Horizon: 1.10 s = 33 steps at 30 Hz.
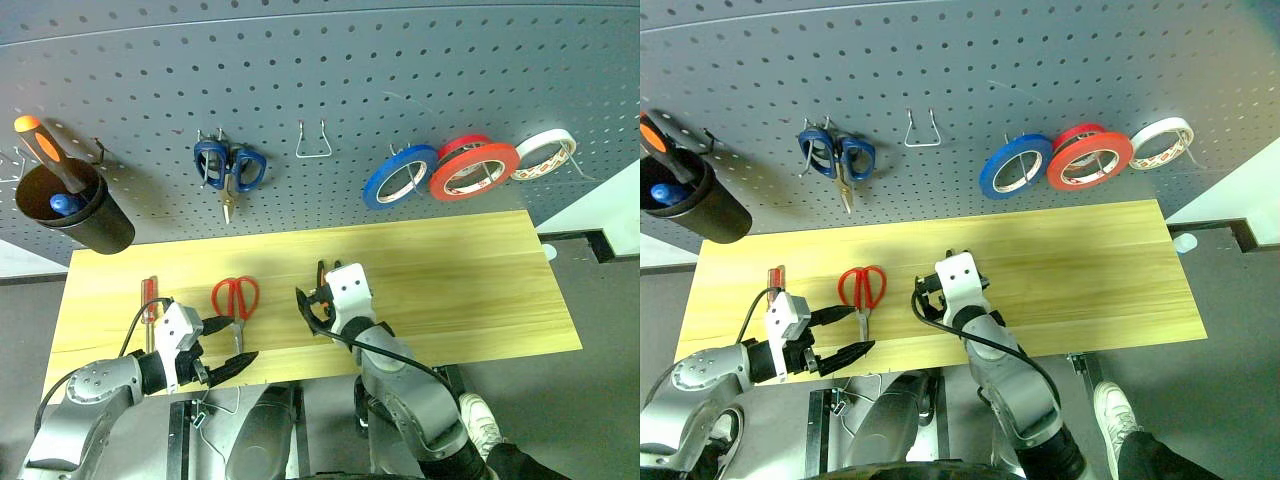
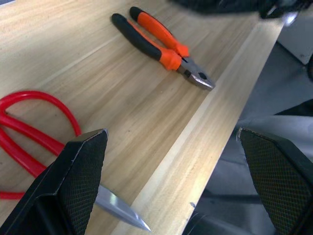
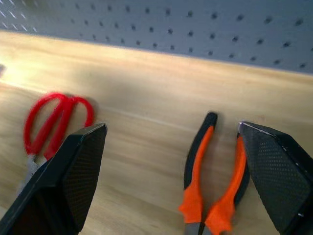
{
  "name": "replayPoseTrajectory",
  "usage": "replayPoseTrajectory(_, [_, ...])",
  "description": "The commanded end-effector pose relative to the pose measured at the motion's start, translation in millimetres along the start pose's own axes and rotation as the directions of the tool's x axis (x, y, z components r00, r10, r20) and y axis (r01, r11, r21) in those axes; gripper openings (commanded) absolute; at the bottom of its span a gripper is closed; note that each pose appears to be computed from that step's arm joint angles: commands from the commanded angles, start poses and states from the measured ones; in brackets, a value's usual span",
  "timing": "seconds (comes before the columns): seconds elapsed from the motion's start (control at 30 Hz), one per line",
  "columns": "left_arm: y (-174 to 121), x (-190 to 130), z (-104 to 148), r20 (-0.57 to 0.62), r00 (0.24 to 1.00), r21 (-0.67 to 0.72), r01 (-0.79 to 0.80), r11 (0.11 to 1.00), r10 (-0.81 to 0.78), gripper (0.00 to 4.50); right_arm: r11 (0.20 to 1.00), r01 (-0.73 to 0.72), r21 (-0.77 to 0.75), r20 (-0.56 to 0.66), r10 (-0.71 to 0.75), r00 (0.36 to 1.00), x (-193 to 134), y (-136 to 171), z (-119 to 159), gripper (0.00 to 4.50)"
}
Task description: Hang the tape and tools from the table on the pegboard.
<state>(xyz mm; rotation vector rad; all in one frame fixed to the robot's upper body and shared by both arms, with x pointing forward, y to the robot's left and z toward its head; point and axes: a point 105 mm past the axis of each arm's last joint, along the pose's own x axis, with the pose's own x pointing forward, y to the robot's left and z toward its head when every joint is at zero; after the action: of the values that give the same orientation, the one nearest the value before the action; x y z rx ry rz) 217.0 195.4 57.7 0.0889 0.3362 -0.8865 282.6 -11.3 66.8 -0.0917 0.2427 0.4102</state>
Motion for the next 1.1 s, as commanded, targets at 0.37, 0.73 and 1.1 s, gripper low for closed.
replayPoseTrajectory(0.37, [-15.5, -10.9, 2.4, 0.009, 1.000, -0.012, 0.006, 1.000, -0.006, 4.50, 0.991, 0.132, -0.005, -0.051, -0.132, 0.990, 4.0, -2.9, -5.7, 4.48])
replayPoseTrajectory(0.73, [-24.2, -20.8, 2.2, -0.018, 1.000, -0.026, 0.010, 1.000, -0.011, 4.50, 0.999, 0.042, 0.024, -0.048, -0.040, 0.998, 7.5, 29.0, 0.8, 4.48])
replayPoseTrajectory(1.1, [-34.8, -25.3, 1.4, -0.030, 0.999, -0.045, 0.010, 0.999, -0.012, 4.50, 0.993, 0.114, -0.005, -0.043, -0.114, 0.992, 19.0, 12.4, 3.1, 4.48])
